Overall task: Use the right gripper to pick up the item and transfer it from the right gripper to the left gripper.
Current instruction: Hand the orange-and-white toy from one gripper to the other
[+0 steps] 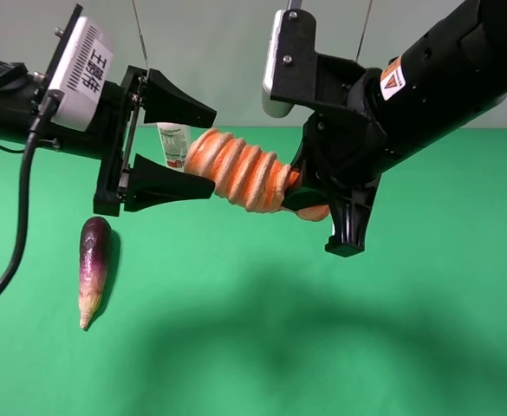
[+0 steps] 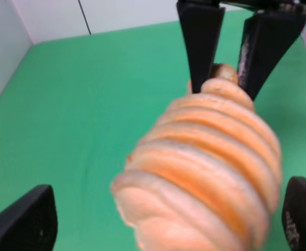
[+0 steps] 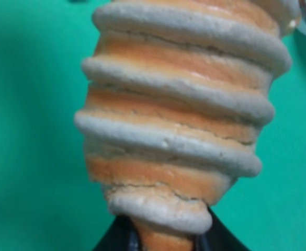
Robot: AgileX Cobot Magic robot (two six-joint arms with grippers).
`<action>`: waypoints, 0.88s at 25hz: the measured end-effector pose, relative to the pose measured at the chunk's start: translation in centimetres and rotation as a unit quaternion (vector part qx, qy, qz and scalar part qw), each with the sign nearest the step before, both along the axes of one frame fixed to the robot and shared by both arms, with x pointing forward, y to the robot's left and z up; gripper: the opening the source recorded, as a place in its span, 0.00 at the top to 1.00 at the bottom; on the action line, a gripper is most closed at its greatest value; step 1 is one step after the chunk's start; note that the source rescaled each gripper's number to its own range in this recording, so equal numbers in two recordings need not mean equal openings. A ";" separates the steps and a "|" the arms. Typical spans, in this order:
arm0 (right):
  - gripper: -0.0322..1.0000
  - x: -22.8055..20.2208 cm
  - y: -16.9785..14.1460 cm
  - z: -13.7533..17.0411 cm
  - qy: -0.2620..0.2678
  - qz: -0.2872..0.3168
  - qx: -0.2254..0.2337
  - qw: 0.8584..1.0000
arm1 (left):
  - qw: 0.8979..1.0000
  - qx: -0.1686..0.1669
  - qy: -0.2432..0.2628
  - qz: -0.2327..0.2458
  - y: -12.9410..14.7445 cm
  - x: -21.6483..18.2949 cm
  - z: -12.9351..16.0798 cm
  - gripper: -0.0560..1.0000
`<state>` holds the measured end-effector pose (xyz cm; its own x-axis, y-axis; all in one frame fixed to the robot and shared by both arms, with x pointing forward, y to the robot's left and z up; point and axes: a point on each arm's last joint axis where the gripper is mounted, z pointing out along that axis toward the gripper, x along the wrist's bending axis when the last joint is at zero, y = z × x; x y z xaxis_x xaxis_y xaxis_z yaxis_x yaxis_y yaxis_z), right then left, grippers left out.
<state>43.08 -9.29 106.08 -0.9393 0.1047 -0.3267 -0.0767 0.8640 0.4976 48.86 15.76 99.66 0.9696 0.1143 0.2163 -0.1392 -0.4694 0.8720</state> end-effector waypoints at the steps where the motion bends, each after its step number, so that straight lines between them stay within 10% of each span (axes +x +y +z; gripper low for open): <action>1: 0.97 0.0 0.0 0.0 0.000 0.002 0.000 1.000 | 1.000 -0.002 0.001 0.000 -0.1 0.1 -0.1 0.20; 22: 0.97 -0.1 0.0 0.0 0.000 0.007 -0.005 1.000 | 0.999 -0.009 0.004 -0.042 -3.0 0.6 -1.6 0.20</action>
<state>43.02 -9.33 106.04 -0.9405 0.0888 -0.3279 -0.0883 0.8683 0.4881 49.41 12.78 98.08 0.9778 0.0356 0.2064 -0.1701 -0.4400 0.8817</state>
